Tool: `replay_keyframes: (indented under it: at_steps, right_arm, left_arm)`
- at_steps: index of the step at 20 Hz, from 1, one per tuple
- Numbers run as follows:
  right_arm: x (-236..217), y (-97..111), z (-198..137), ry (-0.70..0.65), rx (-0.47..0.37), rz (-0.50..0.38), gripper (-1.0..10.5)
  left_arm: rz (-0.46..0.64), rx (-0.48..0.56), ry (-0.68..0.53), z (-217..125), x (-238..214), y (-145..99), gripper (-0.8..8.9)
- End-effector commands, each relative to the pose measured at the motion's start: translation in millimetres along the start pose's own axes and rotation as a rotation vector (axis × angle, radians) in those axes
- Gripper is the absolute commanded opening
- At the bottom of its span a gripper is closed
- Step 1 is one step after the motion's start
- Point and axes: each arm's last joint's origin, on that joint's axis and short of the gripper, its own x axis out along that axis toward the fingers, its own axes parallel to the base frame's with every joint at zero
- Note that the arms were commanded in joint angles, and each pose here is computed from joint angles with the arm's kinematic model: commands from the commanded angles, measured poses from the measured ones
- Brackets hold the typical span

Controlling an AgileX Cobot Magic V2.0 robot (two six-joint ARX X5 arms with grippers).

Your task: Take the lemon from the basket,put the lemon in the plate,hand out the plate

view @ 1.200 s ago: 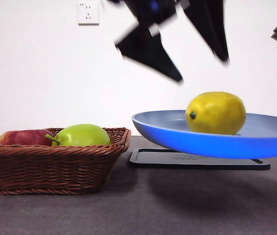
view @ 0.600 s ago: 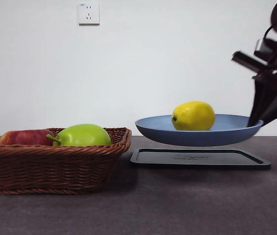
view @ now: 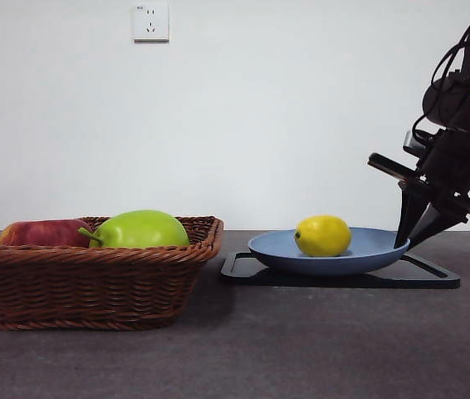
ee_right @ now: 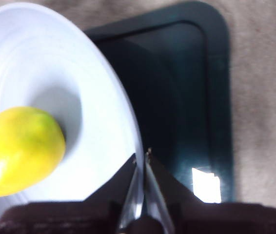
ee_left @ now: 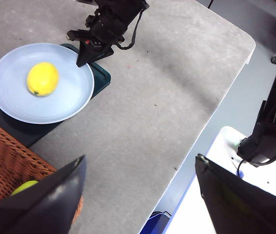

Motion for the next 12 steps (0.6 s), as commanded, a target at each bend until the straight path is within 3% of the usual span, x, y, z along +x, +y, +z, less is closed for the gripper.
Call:
replay_keyframes:
  at_steps: [1,3,7,12]
  right_arm:
    - [4.1,-1.9,6.7,-0.009,-0.003,0.008,0.0]
    - [4.7,-3.5,6.5,-0.003,-0.021,0.007,0.2]
    - [4.7,-3.4,6.9,-0.007,-0.031,0.009,2.0]
    - [-7.4,-0.3,8.4,-0.032,-0.049,0.012,2.2]
  left_arm:
    - [-0.006,0.018,-0.018,4.9,-1.4,-2.6,3.89]
    - [-0.006,0.017,-0.018,4.9,-1.4,-2.6,3.89]
    - [-0.003,0.018,-0.018,4.9,-1.4,-2.5,3.89]
    - [0.048,0.033,-0.023,4.8,-1.2,-0.9,3.89]
